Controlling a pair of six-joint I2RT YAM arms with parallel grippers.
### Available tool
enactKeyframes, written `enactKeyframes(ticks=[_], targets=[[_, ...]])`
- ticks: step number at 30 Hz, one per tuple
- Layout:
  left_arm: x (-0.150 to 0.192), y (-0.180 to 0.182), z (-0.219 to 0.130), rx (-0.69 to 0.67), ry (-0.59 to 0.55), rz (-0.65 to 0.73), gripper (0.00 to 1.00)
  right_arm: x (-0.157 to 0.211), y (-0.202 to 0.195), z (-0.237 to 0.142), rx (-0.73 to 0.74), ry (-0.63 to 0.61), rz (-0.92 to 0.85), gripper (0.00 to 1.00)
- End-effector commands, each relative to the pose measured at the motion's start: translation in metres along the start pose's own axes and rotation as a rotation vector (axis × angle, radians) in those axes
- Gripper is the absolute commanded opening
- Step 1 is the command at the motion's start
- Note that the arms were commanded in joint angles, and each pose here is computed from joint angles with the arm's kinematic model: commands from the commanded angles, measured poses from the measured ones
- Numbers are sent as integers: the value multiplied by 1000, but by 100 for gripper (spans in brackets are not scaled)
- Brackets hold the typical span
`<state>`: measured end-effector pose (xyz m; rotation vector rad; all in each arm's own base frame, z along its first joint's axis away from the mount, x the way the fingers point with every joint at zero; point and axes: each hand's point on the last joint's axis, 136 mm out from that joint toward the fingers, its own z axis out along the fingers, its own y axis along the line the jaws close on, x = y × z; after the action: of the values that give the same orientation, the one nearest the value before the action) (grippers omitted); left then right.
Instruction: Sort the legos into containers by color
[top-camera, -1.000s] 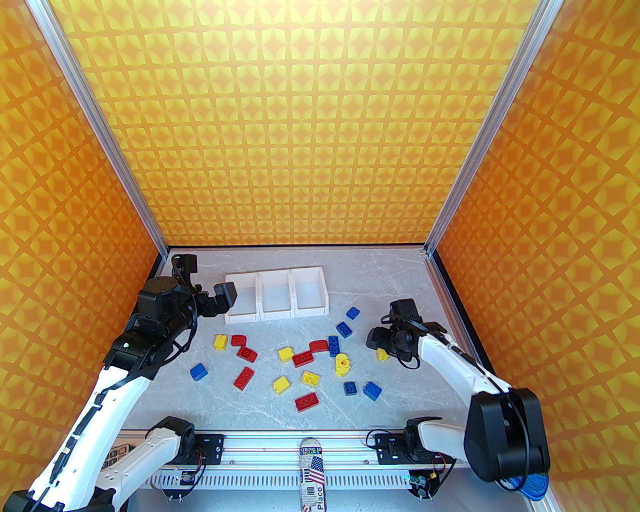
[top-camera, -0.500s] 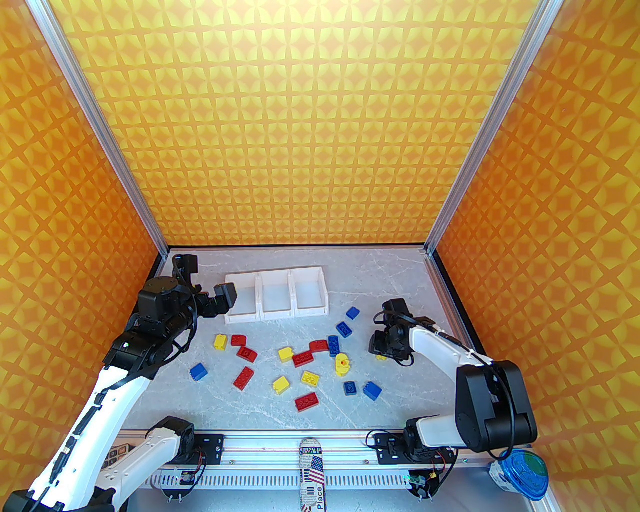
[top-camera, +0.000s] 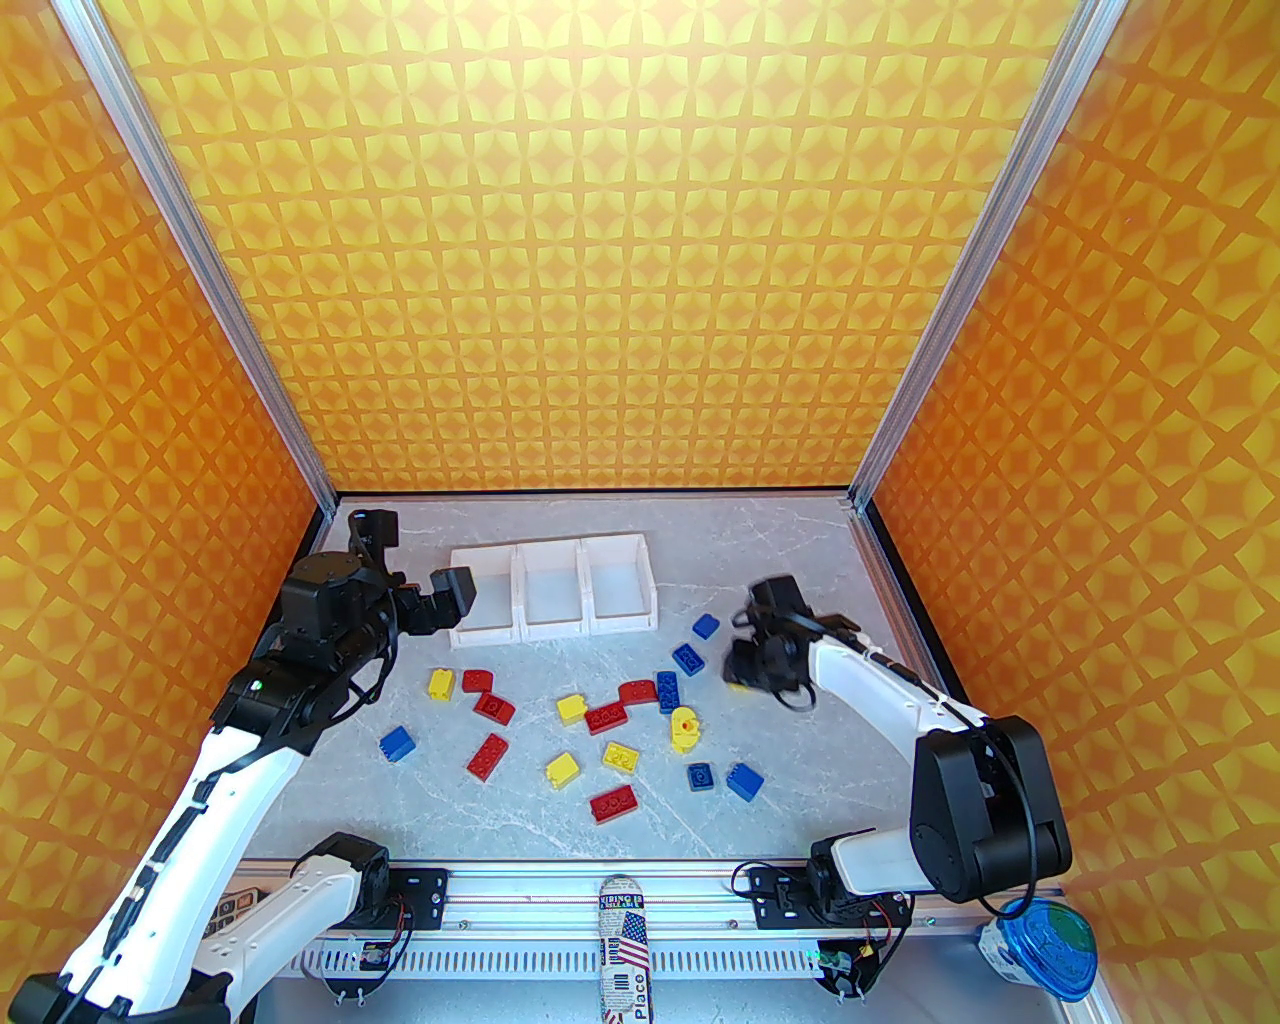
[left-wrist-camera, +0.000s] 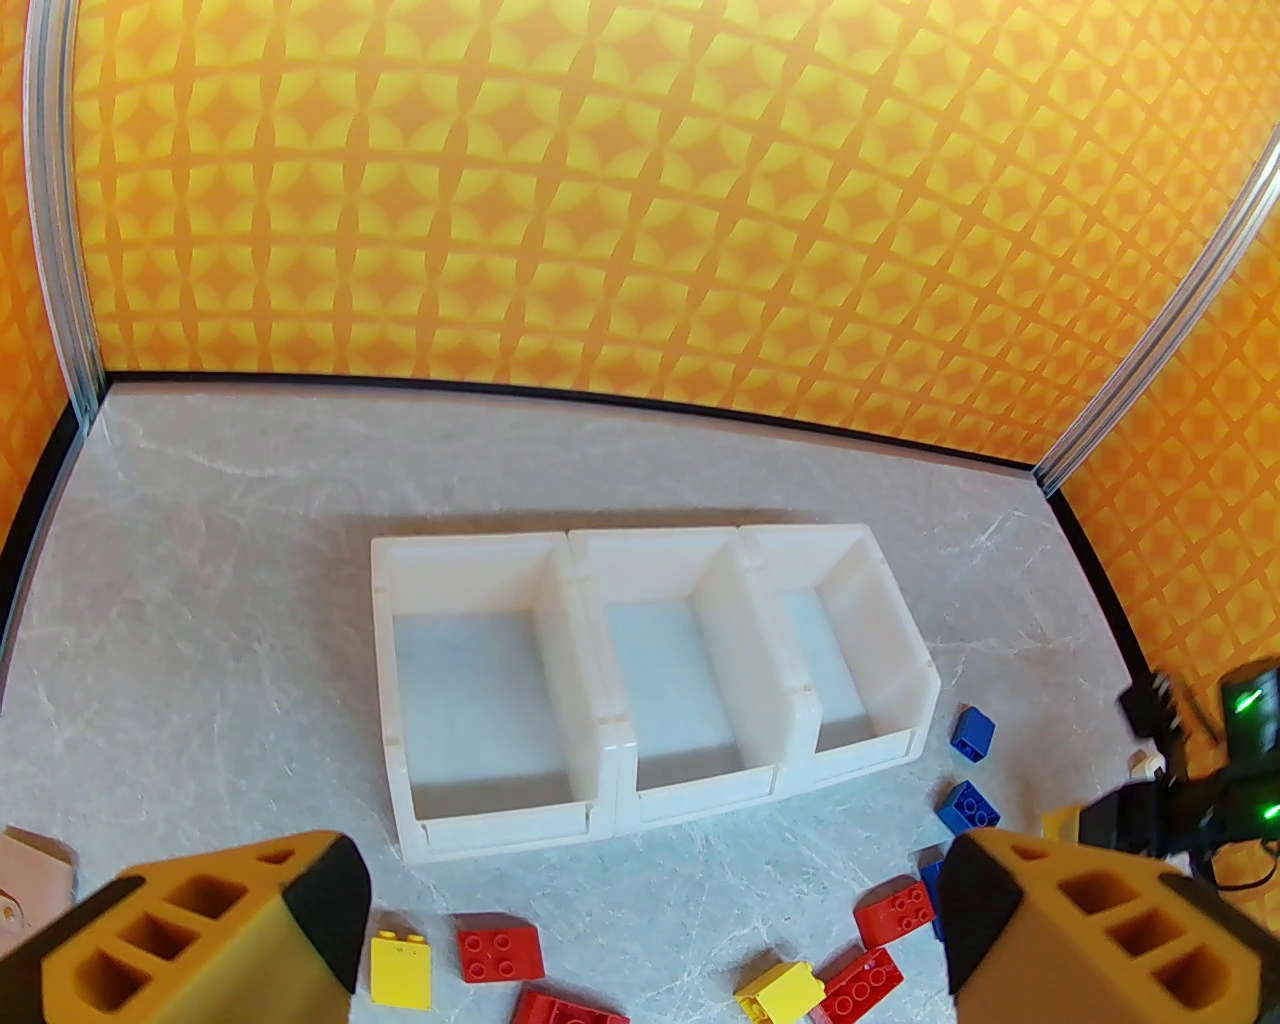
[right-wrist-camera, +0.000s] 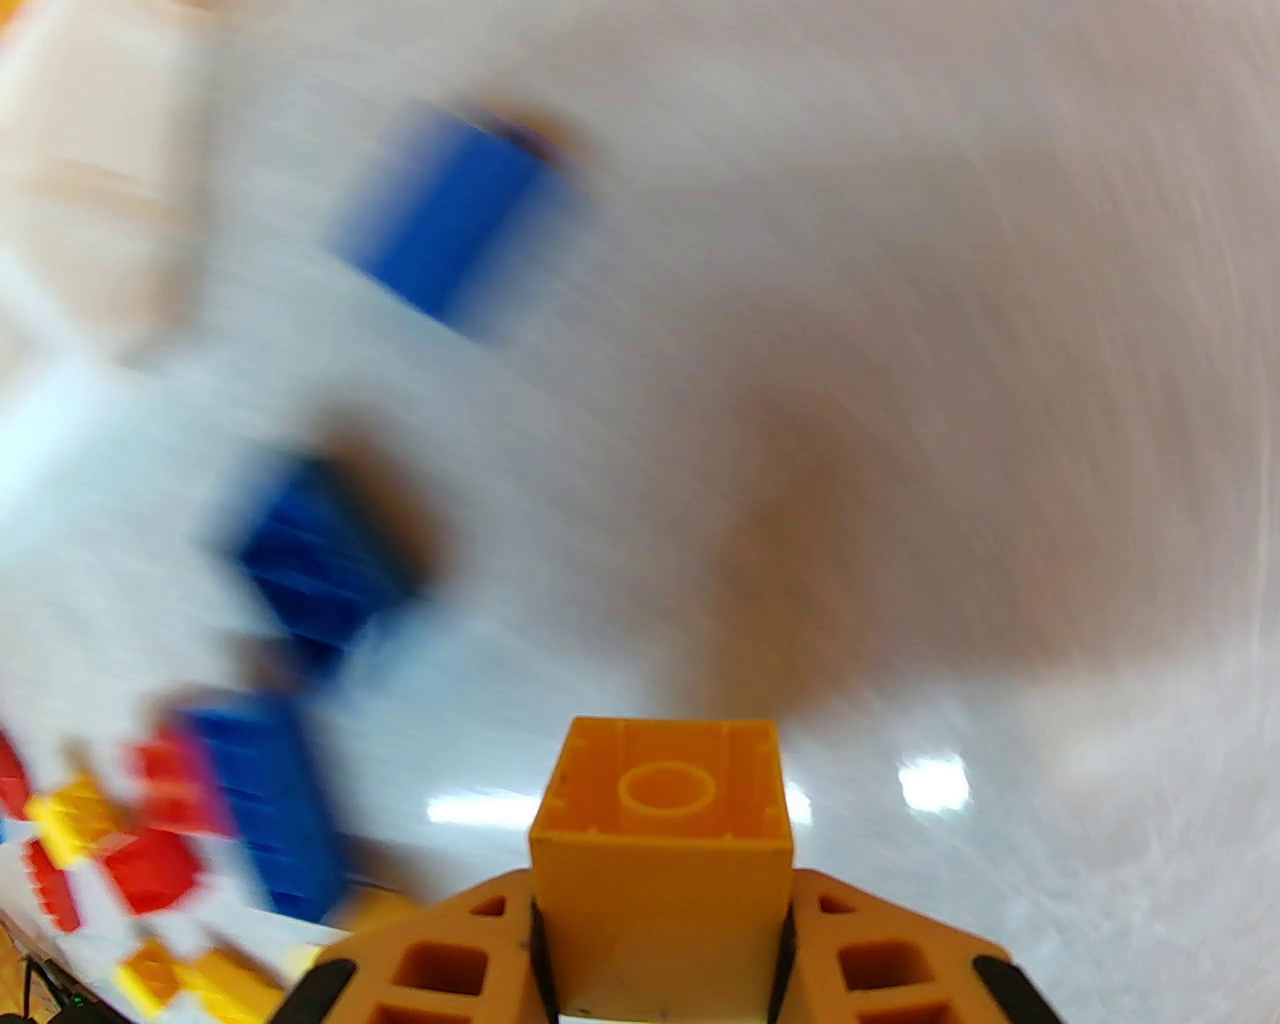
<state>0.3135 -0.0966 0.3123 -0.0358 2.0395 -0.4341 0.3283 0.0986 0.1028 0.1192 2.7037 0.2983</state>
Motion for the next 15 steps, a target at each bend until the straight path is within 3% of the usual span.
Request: enactKeyframes(ticks=[1, 7, 15], targets=[[-1, -6, -3, 14, 33, -21, 99, -52, 55, -29, -132, -159, -58, 26], [1, -6, -10, -2, 77, -35, 99, -105, 119, -37, -229, -250, -139, 26], [14, -1, -15, -25, 128, -55, 99, -120, 205, -4, -328, -207, -269, 25]])
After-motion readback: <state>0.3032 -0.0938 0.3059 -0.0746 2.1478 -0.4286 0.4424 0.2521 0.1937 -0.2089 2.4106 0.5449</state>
